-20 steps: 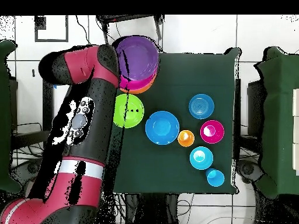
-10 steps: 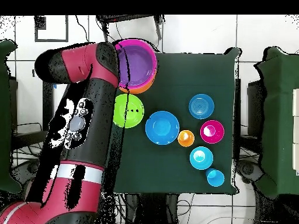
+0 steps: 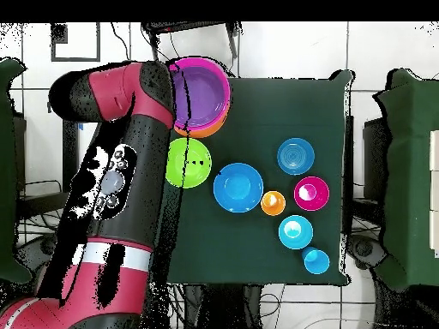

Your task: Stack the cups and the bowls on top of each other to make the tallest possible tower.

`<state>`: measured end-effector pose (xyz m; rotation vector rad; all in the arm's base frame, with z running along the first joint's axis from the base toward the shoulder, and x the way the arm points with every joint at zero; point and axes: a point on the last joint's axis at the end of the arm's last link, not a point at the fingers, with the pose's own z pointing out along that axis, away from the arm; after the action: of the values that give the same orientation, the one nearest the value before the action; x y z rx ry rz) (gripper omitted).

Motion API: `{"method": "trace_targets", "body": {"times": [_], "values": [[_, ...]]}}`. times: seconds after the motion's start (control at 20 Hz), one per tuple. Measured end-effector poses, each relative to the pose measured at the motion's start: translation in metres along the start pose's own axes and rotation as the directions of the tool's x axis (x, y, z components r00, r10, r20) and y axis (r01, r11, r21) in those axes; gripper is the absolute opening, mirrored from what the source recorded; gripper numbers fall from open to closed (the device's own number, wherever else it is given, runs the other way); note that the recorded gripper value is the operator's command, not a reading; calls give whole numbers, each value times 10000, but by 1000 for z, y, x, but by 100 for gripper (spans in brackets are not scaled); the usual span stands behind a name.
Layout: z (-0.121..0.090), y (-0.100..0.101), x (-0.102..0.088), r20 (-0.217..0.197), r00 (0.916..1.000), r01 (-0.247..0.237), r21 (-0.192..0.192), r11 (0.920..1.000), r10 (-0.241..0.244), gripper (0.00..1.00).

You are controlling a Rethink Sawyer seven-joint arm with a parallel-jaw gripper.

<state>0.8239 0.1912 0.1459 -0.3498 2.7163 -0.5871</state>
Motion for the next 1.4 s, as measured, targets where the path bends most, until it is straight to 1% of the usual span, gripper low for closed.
{"method": "trace_targets", "body": {"times": [0.65, 1.0, 1.4], "values": [[0, 0, 0, -5, 10000, 4, 1, 10000, -4, 100], [-2, 1, -3, 73, 10000, 18, -2, 10000, -18, 100], [-6, 9, -4, 126, 9999, 107, -29, 9999, -107, 100]]}}
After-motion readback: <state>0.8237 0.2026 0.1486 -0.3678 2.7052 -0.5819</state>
